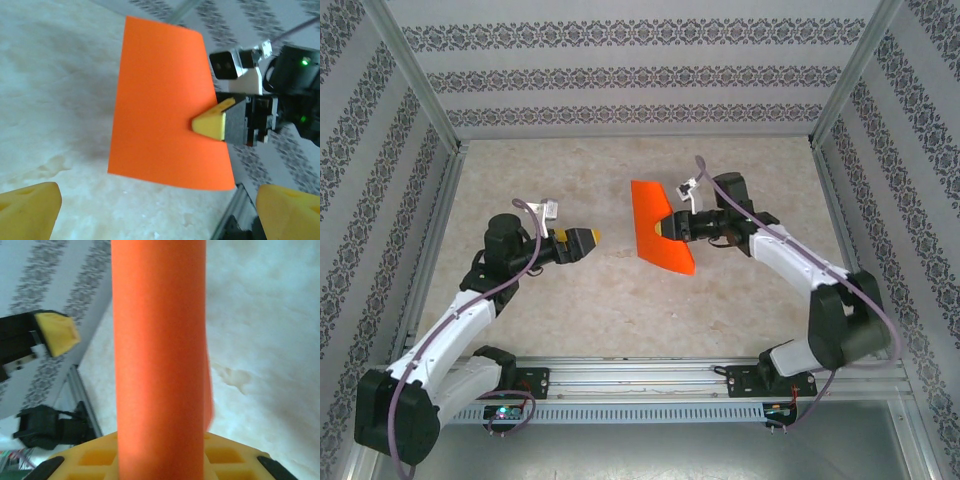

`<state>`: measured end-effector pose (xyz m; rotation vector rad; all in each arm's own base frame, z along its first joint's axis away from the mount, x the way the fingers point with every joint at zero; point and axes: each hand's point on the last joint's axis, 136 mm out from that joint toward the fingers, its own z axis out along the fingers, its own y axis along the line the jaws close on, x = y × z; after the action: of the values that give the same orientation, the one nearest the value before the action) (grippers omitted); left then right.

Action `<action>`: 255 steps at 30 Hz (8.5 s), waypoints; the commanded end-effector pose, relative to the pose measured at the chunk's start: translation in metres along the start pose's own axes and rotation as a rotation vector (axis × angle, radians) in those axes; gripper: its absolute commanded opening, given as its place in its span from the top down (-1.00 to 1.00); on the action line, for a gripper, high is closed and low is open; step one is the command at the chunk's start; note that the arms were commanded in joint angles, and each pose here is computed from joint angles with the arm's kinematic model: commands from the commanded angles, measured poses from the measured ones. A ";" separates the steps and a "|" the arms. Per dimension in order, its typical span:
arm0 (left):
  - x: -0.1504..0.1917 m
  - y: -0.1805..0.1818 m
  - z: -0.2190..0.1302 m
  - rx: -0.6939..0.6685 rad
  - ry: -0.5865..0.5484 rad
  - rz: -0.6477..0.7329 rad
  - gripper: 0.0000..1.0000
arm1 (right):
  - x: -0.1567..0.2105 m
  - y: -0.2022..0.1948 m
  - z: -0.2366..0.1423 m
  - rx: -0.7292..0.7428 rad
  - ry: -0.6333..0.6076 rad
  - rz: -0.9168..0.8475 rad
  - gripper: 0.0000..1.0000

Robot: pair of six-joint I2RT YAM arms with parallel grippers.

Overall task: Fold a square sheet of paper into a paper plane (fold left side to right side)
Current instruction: Pick up the square sheet of paper from the center of the table, then place a square sheet of paper at the center of the table, then first fold in half a square sheet of paper at the center of the table.

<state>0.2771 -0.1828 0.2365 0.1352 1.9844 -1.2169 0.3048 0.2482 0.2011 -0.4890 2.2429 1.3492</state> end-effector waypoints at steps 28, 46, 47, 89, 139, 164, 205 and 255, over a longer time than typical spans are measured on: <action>-0.033 -0.119 0.008 0.514 0.088 0.286 0.14 | -0.011 0.133 -0.025 -0.304 -0.016 -0.271 0.45; 0.028 0.010 0.068 0.126 0.260 -0.098 1.00 | -0.021 0.011 -0.051 0.209 -0.199 -0.056 -0.55; 0.036 0.025 0.073 0.086 0.281 -0.135 1.00 | -0.019 0.003 -0.052 0.227 -0.203 -0.028 -0.56; 0.105 0.102 0.097 -0.139 0.484 -0.340 0.49 | 0.133 -0.156 0.045 0.592 0.247 0.451 1.00; 0.129 0.080 0.152 -0.075 0.579 -0.325 0.72 | 0.086 -0.125 0.028 0.478 0.069 0.405 0.85; 0.128 0.077 0.154 -0.076 0.581 -0.320 0.73 | 0.086 -0.090 0.064 0.125 0.103 0.424 0.27; 0.144 0.103 0.150 -0.343 0.632 -0.256 -0.09 | 0.113 -0.123 0.069 0.344 0.166 0.450 1.00; 0.208 0.147 0.130 -0.713 0.921 -0.130 0.13 | 0.099 -0.141 -0.024 0.519 -0.037 0.463 0.10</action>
<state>0.3155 -0.2889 0.0195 0.1759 2.9638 -0.6265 0.2948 0.1594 0.0553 0.2612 2.6313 0.8869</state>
